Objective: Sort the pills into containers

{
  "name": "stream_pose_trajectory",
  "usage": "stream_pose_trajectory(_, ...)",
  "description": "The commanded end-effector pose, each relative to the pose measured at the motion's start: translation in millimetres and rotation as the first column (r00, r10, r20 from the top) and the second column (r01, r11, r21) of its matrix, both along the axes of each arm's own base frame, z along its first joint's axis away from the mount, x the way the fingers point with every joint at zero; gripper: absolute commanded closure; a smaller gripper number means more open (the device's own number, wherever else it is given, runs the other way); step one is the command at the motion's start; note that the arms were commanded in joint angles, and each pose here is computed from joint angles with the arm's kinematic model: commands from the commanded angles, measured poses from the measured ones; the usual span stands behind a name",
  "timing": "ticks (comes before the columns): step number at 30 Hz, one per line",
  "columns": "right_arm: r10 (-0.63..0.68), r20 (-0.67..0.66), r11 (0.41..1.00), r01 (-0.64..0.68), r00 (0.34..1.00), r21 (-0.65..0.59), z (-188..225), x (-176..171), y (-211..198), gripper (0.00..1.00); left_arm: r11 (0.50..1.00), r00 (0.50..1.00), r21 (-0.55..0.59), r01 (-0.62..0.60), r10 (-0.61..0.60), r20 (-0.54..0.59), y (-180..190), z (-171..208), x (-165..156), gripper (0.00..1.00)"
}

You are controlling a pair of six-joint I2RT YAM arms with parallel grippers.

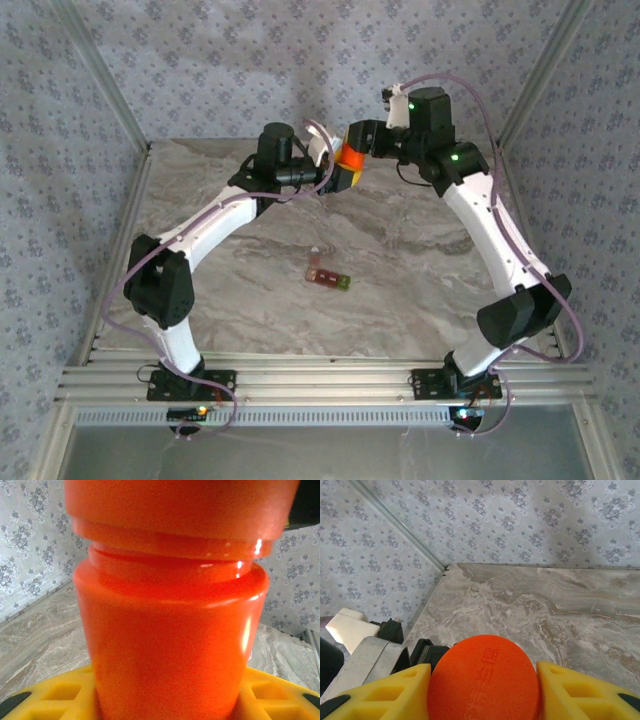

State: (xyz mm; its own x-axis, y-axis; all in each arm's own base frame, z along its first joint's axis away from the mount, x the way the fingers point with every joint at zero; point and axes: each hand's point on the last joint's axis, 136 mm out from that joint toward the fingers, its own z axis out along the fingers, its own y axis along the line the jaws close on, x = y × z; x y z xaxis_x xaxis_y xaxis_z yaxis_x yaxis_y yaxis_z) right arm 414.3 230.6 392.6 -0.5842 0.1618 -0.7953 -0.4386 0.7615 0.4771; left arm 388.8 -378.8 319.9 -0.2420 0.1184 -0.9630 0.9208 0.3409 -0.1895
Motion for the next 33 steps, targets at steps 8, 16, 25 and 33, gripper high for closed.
stream_pose_trajectory(8,-0.015,-0.067,0.987,0.026,0.998,0.157,16.2,-1.7,-20.0,0.28,0.996,0.990,-0.080,-0.029,0.039,0.134,-0.5,42.6,6.5,1.00)
stream_pose_trajectory(16,0.044,0.025,0.957,-0.049,0.999,0.287,51.1,-5.7,-59.4,0.16,0.997,0.992,-0.080,-0.002,0.012,0.122,-0.8,42.2,1.9,1.00)
stream_pose_trajectory(25,0.211,0.075,0.951,-0.223,0.975,0.216,52.5,-10.6,-45.7,0.16,0.993,0.994,-0.102,0.062,-0.053,0.094,-6.1,48.9,-7.2,1.00)
stream_pose_trajectory(33,0.289,0.086,0.946,-0.298,0.953,0.130,49.3,-9.0,-26.7,0.16,0.987,0.992,-0.102,0.122,-0.116,0.057,-9.8,50.5,-15.7,1.00)
